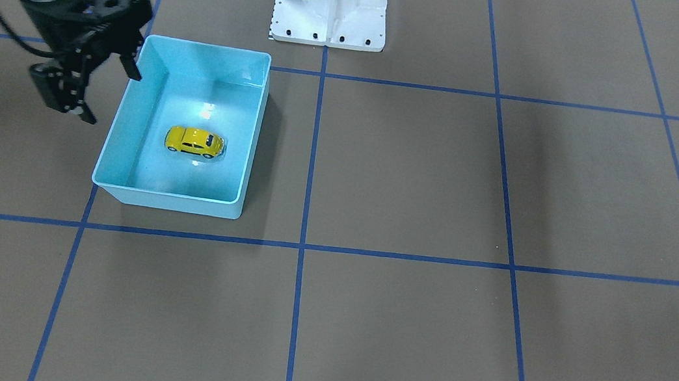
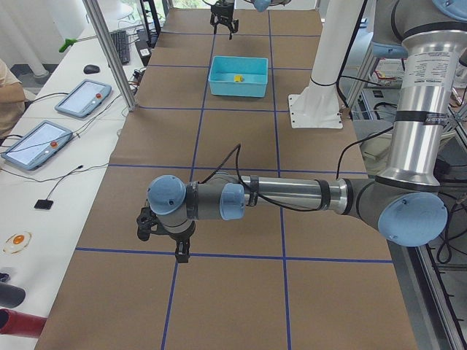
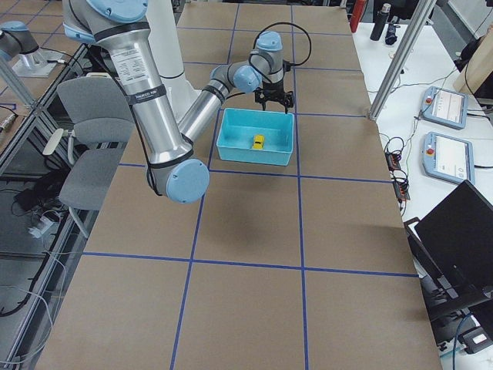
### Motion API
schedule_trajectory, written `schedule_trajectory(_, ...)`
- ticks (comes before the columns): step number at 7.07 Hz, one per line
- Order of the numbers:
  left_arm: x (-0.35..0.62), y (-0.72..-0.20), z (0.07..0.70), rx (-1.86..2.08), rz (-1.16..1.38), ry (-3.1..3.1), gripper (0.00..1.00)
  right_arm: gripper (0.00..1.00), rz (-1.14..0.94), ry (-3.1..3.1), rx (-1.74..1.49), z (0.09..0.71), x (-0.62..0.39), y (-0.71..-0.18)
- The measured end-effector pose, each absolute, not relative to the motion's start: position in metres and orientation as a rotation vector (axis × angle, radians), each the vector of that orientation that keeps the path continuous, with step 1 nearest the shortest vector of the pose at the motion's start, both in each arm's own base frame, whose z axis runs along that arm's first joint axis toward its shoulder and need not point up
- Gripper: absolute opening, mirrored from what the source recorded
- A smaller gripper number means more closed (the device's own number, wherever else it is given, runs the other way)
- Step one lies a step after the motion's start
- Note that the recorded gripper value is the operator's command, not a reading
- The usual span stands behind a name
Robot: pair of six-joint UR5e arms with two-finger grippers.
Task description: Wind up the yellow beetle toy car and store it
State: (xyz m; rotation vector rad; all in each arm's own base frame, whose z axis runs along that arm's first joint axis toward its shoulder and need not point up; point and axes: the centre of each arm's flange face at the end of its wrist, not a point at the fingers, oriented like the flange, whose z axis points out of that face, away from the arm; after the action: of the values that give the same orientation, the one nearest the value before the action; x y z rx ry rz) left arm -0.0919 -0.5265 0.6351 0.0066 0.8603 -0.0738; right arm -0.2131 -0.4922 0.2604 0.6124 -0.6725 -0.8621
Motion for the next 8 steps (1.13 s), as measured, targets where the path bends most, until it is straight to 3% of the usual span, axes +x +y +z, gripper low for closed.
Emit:
schedule_trajectory(2, -0.092, -0.527, 0.636, 0.005, -0.074, 0.86, 1.0, 1.0, -0.501, -0.675, 0.431, 0.359, -0.08, -0.534)
schedule_trajectory(4, -0.092, -0.527, 0.636, 0.005, -0.074, 0.86, 1.0, 1.0, -0.197, -0.81, 0.195, 0.499, 0.029, -0.551)
schedule_trajectory(6, -0.092, -0.527, 0.636, 0.005, -0.074, 0.86, 1.0, 1.0, -0.067, -0.843, 0.054, 0.586, 0.06, -0.545)
schedule_trajectory(8, -0.092, -0.527, 0.635, 0.006, -0.074, 0.86, 1.0, 1.0, -0.07, -0.809, 0.038, 0.612, 0.058, -0.548)
